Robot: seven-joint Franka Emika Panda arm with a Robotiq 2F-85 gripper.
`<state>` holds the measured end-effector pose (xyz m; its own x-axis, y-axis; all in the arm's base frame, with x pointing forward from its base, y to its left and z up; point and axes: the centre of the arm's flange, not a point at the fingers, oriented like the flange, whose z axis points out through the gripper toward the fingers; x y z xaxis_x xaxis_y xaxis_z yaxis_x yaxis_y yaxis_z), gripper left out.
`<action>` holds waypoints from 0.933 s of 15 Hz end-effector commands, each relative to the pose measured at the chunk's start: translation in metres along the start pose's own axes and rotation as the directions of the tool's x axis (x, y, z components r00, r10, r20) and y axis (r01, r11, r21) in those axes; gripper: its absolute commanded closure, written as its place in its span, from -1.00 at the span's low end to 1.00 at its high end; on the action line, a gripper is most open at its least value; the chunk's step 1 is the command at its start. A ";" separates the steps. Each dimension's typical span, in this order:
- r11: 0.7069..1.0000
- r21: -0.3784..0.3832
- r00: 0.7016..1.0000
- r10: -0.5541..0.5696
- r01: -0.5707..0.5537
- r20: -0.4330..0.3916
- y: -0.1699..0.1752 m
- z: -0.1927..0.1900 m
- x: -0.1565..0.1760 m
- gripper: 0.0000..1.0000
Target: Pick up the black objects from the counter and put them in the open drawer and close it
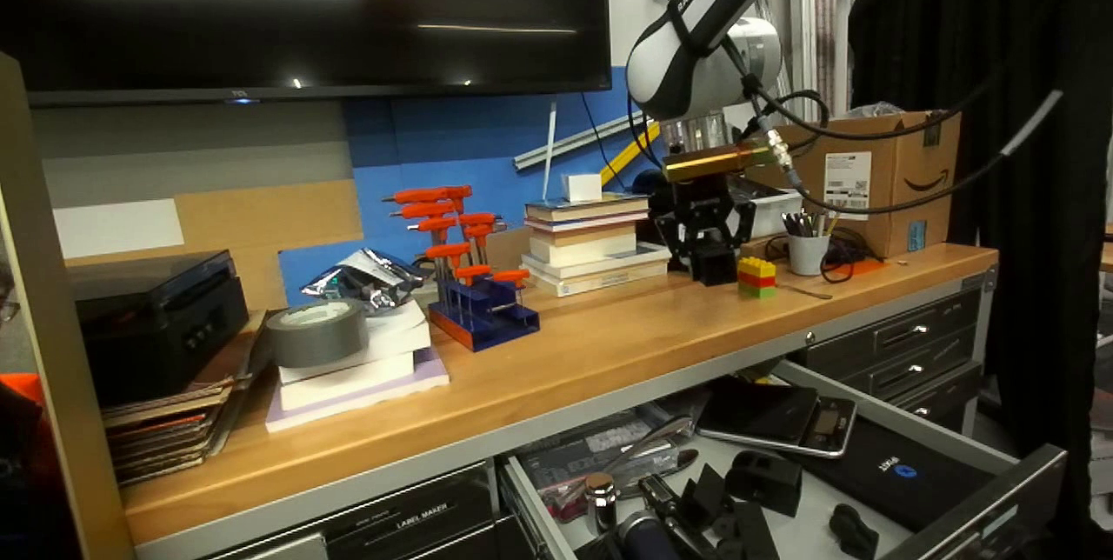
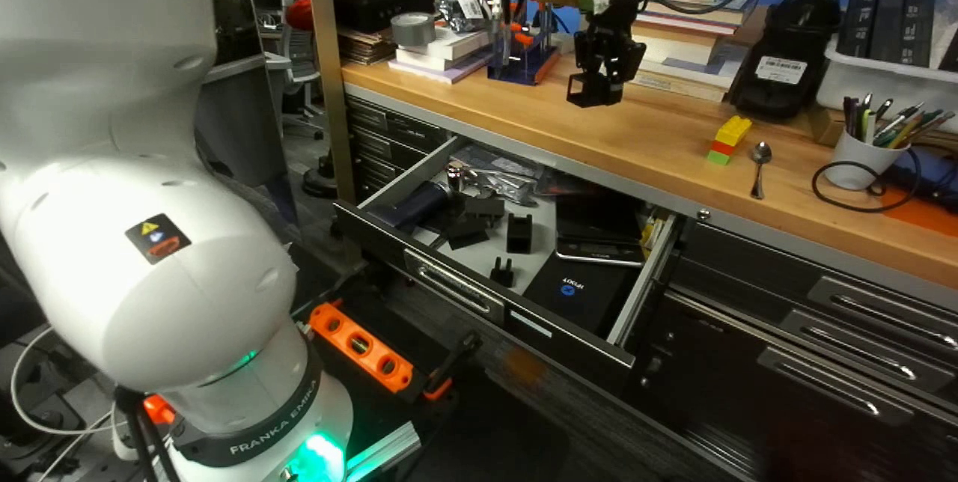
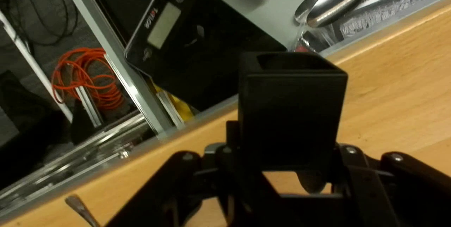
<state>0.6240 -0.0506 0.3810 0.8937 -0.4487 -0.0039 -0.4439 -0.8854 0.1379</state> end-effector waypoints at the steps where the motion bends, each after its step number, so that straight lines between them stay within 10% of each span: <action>1: 0.985 -0.031 0.985 0.171 -0.171 -0.024 0.007 0.005 -0.080 0.45; 14: 0.815 -0.139 0.822 0.570 -0.562 0.018 0.021 0.106 -0.202 0.45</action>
<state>0.4560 0.0045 0.2888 0.5401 -0.8409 0.0352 -0.8146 -0.5118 0.2728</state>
